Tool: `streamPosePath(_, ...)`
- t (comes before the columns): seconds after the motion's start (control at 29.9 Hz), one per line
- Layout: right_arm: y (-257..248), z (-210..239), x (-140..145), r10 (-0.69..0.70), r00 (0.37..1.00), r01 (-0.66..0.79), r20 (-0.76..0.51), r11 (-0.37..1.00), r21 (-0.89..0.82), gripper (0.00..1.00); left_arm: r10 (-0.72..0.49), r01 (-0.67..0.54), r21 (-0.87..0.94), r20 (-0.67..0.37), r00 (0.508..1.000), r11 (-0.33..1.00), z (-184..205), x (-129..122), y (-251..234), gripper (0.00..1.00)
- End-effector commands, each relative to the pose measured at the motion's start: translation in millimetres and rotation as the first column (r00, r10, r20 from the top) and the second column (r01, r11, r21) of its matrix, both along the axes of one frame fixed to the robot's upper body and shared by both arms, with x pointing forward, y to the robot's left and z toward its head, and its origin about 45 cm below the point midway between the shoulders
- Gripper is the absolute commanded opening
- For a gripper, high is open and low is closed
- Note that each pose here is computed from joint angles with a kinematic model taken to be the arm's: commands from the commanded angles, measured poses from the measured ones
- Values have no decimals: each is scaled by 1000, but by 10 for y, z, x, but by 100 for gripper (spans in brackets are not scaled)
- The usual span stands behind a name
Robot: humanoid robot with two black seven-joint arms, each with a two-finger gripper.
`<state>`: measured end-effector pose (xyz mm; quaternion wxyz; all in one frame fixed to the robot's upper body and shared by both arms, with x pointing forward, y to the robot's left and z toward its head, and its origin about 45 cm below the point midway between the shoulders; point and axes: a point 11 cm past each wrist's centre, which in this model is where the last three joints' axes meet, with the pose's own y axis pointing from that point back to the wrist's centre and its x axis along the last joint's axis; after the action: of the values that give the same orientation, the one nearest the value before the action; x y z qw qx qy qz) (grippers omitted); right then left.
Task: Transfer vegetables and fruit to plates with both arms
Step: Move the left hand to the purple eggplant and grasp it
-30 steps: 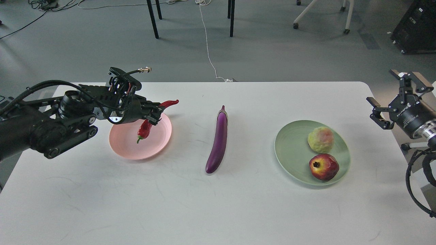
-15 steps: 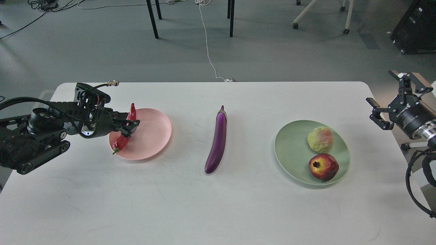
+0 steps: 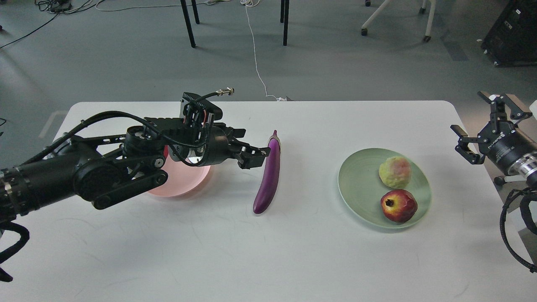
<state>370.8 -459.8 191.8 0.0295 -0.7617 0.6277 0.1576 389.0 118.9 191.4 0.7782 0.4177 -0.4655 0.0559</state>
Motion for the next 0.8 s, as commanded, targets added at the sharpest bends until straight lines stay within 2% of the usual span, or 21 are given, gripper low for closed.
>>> streamPosePath(0.0,-17,-14,-20,-3,1000,3,-5,1000,-2,99,-2,2,12,-27,1000,1000,-136,-18,-239,91)
streamPosePath(0.27,-46,5,-27,-6,1000,6,-3,1000,-7,99,25,-23,41,-38,999,999,-327,28,-360,91)
streamPosePath(0.67,-112,43,-42,-15,1000,15,-1,1000,-19,99,74,-67,82,-90,993,994,-671,-47,-251,91)
streamPosePath(0.77,-112,43,-42,-15,1000,15,-1,1000,-19,99,72,-64,83,-95,993,994,-672,-53,-259,87)
